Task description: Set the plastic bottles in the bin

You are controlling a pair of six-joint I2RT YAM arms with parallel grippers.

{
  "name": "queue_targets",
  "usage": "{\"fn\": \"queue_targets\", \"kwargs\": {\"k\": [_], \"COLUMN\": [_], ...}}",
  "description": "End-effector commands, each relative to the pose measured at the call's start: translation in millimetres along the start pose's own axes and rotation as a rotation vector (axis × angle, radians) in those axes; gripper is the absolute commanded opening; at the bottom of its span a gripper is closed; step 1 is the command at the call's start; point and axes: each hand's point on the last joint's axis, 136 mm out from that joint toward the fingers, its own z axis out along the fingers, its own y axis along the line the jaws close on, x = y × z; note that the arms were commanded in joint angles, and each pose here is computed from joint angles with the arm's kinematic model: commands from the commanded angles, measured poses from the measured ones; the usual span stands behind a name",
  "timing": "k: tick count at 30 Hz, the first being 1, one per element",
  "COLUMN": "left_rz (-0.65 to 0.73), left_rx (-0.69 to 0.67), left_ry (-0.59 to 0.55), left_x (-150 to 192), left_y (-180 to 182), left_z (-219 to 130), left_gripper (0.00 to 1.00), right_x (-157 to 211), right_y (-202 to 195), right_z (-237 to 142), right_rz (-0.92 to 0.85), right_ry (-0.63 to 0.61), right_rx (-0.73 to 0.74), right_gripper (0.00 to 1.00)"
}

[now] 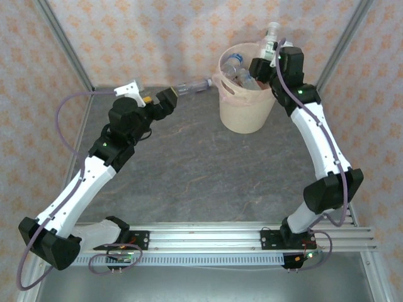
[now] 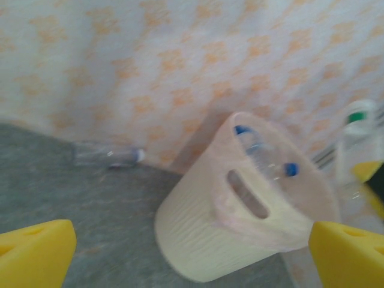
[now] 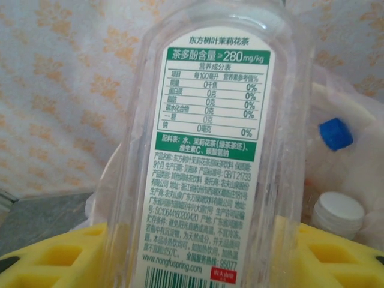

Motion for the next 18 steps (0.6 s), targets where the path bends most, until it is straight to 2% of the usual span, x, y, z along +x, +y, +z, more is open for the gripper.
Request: {"fn": "queue_targets", "kwargs": {"k": [1, 5, 9, 11, 18], "left_rz": [0.036, 0.048, 0.058, 0.062, 0.046], "left_rx": [-0.112, -0.169, -0.180, -0.189, -0.228], "left_ry": [-0.002, 0.012, 0.034, 0.053, 0.112], "left_x": [5, 10, 14, 18, 31], "left_y": [24, 36, 40, 43, 59], "left_z": [-4, -3, 3, 8, 31], "left_gripper": [1.00, 1.00, 1.00, 1.00, 1.00], "right_x": [12, 10, 1, -3, -16], "right_y": [-15, -20, -17, -16, -1], "right_z": [17, 33, 45, 46, 27], "right_rz": [0.000, 0.004, 0.001, 0.006, 0.024], "right_ry": [0.079, 0.093, 0.083, 0.074, 0.011], "right_rx": [0.092, 0.133, 0.133, 0.137, 0.051], "right_gripper": [0.63, 0.71, 0.88, 0.92, 0.96]}}
